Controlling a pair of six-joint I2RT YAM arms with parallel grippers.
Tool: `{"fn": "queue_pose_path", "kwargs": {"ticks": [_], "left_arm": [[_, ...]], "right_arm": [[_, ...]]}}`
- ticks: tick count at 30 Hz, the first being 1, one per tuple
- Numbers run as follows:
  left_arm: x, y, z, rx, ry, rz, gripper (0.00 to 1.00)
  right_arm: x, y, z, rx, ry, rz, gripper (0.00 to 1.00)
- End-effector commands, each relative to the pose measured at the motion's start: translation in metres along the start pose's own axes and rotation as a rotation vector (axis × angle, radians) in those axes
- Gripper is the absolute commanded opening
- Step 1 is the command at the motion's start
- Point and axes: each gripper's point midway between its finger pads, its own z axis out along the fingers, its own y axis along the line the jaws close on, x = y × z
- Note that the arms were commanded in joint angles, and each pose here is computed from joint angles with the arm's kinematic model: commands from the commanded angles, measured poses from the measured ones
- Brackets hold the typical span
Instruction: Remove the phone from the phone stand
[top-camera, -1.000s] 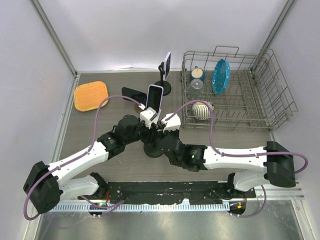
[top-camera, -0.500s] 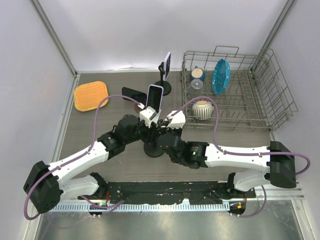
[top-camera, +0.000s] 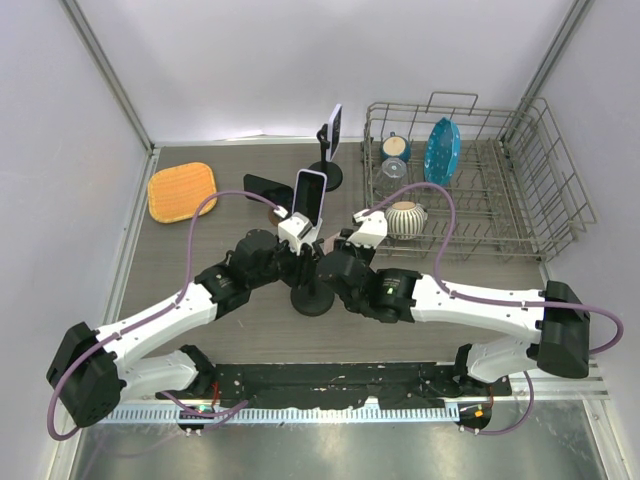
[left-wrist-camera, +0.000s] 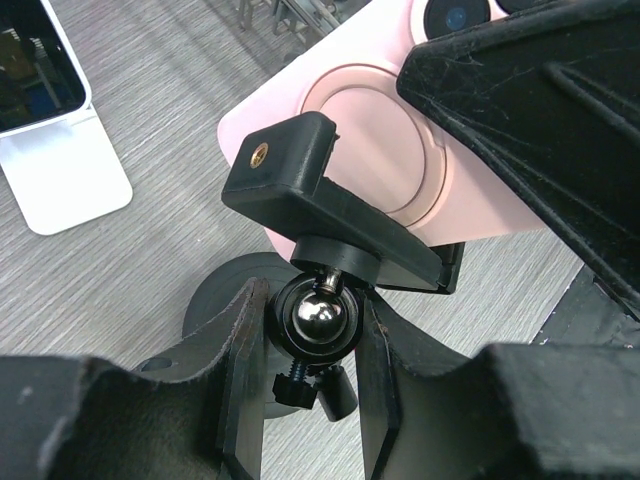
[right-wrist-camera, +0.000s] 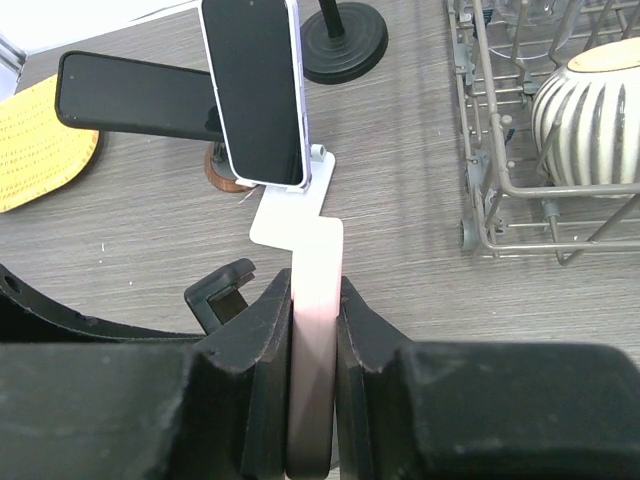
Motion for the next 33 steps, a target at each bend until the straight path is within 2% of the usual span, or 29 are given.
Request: {"fn": "queue_pose_path", "kwargs": {"ticks": [1,8,14,19,27,33], "left_arm": [[-0.026,0.013,-0.006,-0.060,-0.077,-0.023,0.00],[-0.021,-0.006,0.000,0.052,-0.038,0.017,0.00],[-0.016,-0.012,0.001,0.073,-0.014,0.041,0.00],[-0.015,-0.009,0.003,0.049,-0.008,0.051,0.00],[-0.021,0.019,-0.006,-0.113,-0.026,0.085,0.00],[-0.033,0.076,-0.029,-0.398,-0.075,0.056,0.00]], "right_arm": [[-0.009,-0.046,0.003,0.164,-0.045,-0.171,0.01],[-0.054,-0.020,0.008,0.114,-0.126,-0.091,0.01],[-0.091,-0.010,0.013,0.122,-0.205,-0.054,0.01],[-0.102,-0.016,0.013,0.132,-0.231,-0.042,0.01],[-0.103,-0.048,-0.011,0.046,-0.228,-0.010,0.01],[-0.105,-0.079,-0.027,0.038,-0.238,-0.001,0.01]]}}
